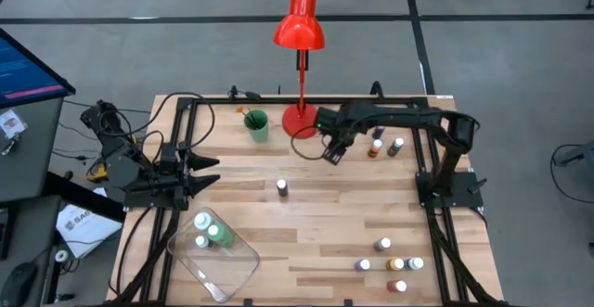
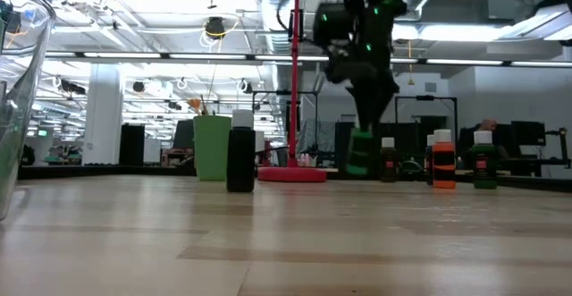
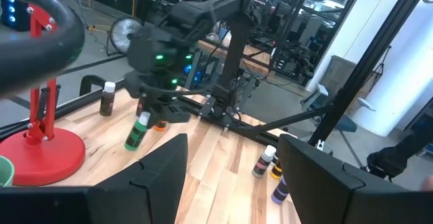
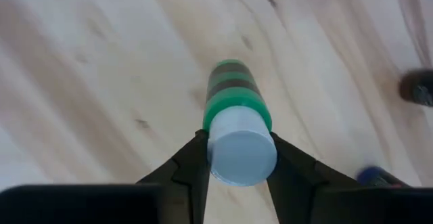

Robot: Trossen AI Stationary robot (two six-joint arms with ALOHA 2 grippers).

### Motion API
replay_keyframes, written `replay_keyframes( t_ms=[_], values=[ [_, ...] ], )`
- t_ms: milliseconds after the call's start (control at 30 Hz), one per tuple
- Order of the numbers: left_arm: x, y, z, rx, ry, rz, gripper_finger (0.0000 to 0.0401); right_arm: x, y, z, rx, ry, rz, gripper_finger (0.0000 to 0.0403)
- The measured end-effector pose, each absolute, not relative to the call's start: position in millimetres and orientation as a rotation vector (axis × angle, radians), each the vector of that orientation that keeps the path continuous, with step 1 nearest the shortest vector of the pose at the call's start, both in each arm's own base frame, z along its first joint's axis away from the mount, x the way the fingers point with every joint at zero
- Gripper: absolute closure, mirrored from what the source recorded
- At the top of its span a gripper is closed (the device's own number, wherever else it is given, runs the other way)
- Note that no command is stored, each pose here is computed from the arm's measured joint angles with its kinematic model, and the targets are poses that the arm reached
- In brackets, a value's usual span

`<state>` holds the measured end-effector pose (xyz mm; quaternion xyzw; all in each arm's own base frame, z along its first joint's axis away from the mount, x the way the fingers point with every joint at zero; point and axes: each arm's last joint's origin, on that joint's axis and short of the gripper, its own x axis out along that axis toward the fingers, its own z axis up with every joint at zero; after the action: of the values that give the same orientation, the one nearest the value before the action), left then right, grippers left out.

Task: Pick & Place Paint Supplies
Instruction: Move the green coloring bottle to the center of the table

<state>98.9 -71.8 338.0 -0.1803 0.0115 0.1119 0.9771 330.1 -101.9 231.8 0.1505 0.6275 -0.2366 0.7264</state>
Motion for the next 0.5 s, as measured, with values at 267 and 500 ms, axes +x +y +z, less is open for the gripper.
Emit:
replay_keyframes(
  t_ms=[267,500],
  values=[
    [98.9,-71.8,338.0,-0.364,0.023,0.225,0.0179,355.2,-47.9,251.0,0.315,1.259,-0.436,0.0286],
    [98.9,-71.7,338.0,-0.364,0.023,0.226,0.0179,362.3,-22.0,257.9,0.365,1.212,-0.400,0.0285]
  ],
)
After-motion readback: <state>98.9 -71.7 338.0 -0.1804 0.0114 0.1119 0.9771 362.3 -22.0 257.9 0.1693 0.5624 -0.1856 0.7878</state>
